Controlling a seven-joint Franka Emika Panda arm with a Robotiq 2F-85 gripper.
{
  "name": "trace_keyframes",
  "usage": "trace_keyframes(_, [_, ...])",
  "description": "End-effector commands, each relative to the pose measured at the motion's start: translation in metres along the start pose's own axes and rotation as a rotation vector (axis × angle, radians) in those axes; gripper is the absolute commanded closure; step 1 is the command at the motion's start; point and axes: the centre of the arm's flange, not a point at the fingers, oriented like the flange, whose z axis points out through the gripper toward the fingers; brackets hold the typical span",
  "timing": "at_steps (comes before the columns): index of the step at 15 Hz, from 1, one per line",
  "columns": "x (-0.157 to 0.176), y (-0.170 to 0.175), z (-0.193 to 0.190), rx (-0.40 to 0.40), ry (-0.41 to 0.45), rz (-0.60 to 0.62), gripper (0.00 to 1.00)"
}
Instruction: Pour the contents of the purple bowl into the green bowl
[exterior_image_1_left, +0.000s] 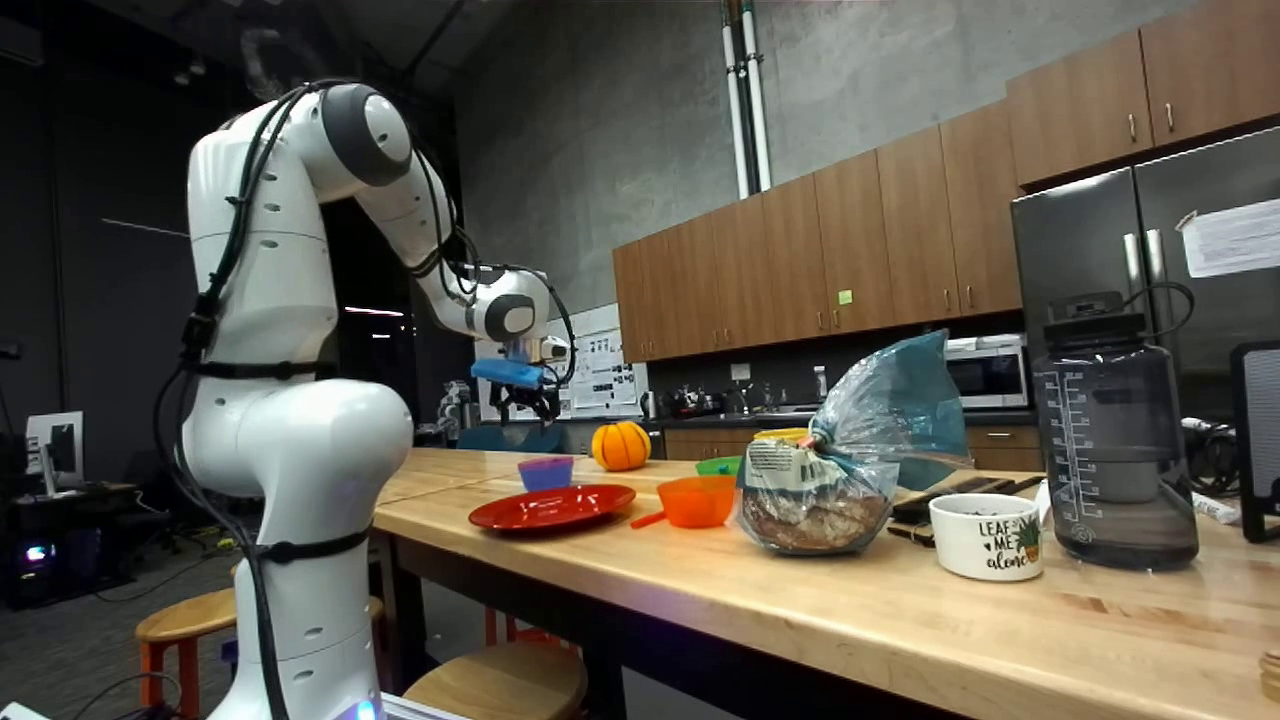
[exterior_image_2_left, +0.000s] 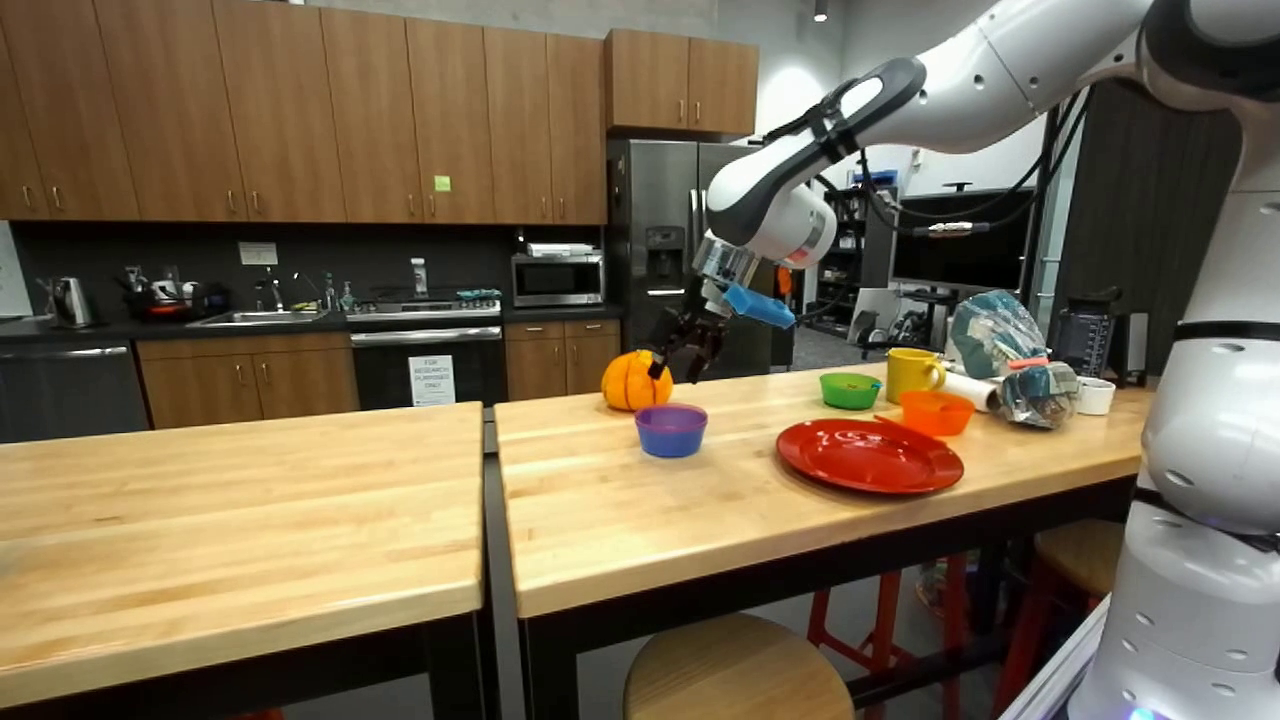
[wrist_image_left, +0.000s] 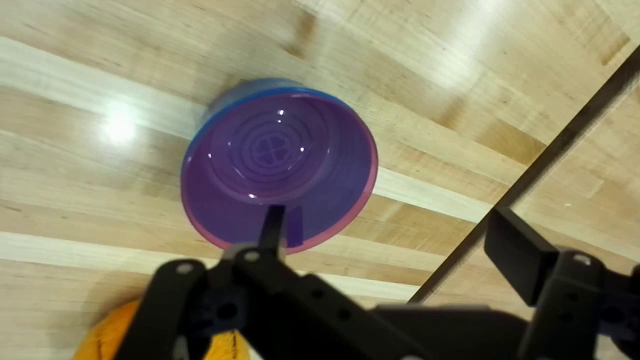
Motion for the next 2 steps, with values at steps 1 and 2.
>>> trace_keyframes(1, [-0.0279,0.0162,-0.0177,0.008,0.050,0.034,0.00])
trace_keyframes(2, [-0.0313,0.0200,-0.0189,0.007,0.064,0.051,0.00])
